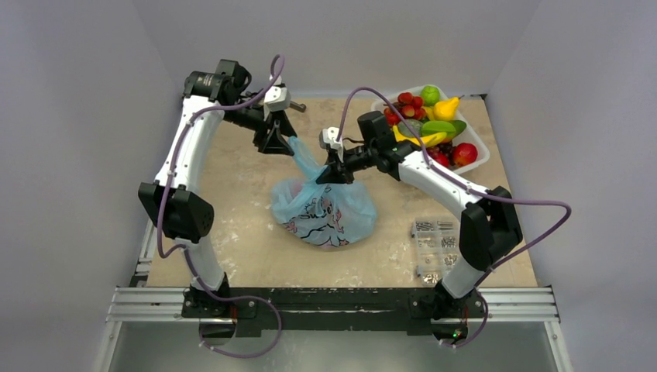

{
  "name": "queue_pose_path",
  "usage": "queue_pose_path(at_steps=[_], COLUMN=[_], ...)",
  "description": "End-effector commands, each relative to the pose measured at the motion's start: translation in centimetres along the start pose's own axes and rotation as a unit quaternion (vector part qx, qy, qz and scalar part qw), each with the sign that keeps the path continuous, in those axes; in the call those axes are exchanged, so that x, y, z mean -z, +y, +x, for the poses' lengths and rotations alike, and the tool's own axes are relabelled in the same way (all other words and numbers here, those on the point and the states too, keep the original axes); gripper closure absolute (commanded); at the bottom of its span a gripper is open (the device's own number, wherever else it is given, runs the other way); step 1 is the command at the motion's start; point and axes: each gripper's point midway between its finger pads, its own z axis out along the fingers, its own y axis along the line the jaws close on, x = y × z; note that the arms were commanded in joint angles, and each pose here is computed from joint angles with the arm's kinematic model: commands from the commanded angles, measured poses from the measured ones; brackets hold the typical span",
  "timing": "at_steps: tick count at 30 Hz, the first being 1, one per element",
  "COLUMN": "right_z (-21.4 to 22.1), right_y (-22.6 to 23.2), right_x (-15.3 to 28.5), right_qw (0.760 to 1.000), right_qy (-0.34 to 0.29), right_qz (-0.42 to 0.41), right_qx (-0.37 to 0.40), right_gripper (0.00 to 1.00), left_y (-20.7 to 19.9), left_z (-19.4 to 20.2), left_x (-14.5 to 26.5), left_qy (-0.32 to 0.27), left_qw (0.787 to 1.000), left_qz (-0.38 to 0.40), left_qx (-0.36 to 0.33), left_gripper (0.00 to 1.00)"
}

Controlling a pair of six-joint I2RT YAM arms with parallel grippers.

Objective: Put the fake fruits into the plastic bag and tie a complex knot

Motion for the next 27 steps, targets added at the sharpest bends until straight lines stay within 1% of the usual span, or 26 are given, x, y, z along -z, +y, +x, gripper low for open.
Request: queue_pose_path(at_steps=[1,2,5,7,9,12,13,15,16,17,19,21,24,27], right_z=[-2.9,-2.8,-3.0,-3.0,-2.8,-2.7,-2.8,-2.9,-2.9,-2.8,-2.8,-2.9,-2.7,-2.6], right_y=[-0.1,-0.1,-0.3,-0.8,-1.0,-1.2,-1.1,-0.8,-0.7,-0.7,-0.5,-0.3,-0.1,0.0], right_x=[0.9,0.9,0.8,0.8,0.9,1.0,1.0,1.1,1.2,1.2,1.2,1.2,1.3,1.3], right_qw=[0.999,0.999,0.999,0.999,0.999,0.998,0.998,0.998,0.998,0.998,0.998,0.998,0.999,0.999], right_qy=[-0.015,-0.015,-0.022,-0.026,-0.029,-0.037,-0.039,-0.042,-0.042,-0.039,-0.038,-0.037,-0.03,-0.027], right_qz=[0.01,0.011,0.015,0.029,0.041,0.057,0.055,0.052,0.051,0.05,0.045,0.042,0.035,0.029], right_qx=[0.048,0.048,0.036,0.021,0.013,0.001,0.002,0.003,0.004,0.007,0.011,0.017,0.022,0.027], right_gripper=[1.0,1.0,1.0,1.0,1.0,1.0,1.0,1.0,1.0,1.0,1.0,1.0,1.0,1.0], left_y=[-1.4,-1.5,-2.5,-3.0,-3.9,-4.1,-4.1,-3.7,-3.3,-2.8,-2.1,-1.3,-0.6,0.1], left_z=[-0.4,-0.5,-1.0,-1.0,-1.4,-1.3,-1.0,-0.5,-0.3,-0.2,0.1,0.1,-0.2,-0.6], left_x=[-0.1,0.0,0.5,0.9,1.4,1.7,1.6,1.8,2.0,2.2,2.5,2.6,2.6,2.5], left_qy=[-0.011,-0.012,-0.011,-0.005,-0.003,-0.004,-0.004,0.001,0.0,-0.001,0.003,0.007,0.004,-0.003], left_qw=[0.999,0.999,0.999,1.0,1.0,0.999,0.999,0.998,0.997,0.997,0.996,0.996,0.995,0.996], left_qz=[0.025,0.024,0.02,0.008,-0.013,-0.046,-0.051,-0.066,-0.071,-0.077,-0.084,-0.09,-0.094,-0.089], left_qx=[-0.024,-0.022,-0.024,-0.021,-0.024,-0.017,-0.007,-0.001,0.004,0.009,0.005,-0.008,-0.023,-0.029], left_gripper=[0.53,0.6,0.89,1.0,1.0,1.0,0.91,0.57,0.47,0.41,0.36,0.34,0.35,0.39])
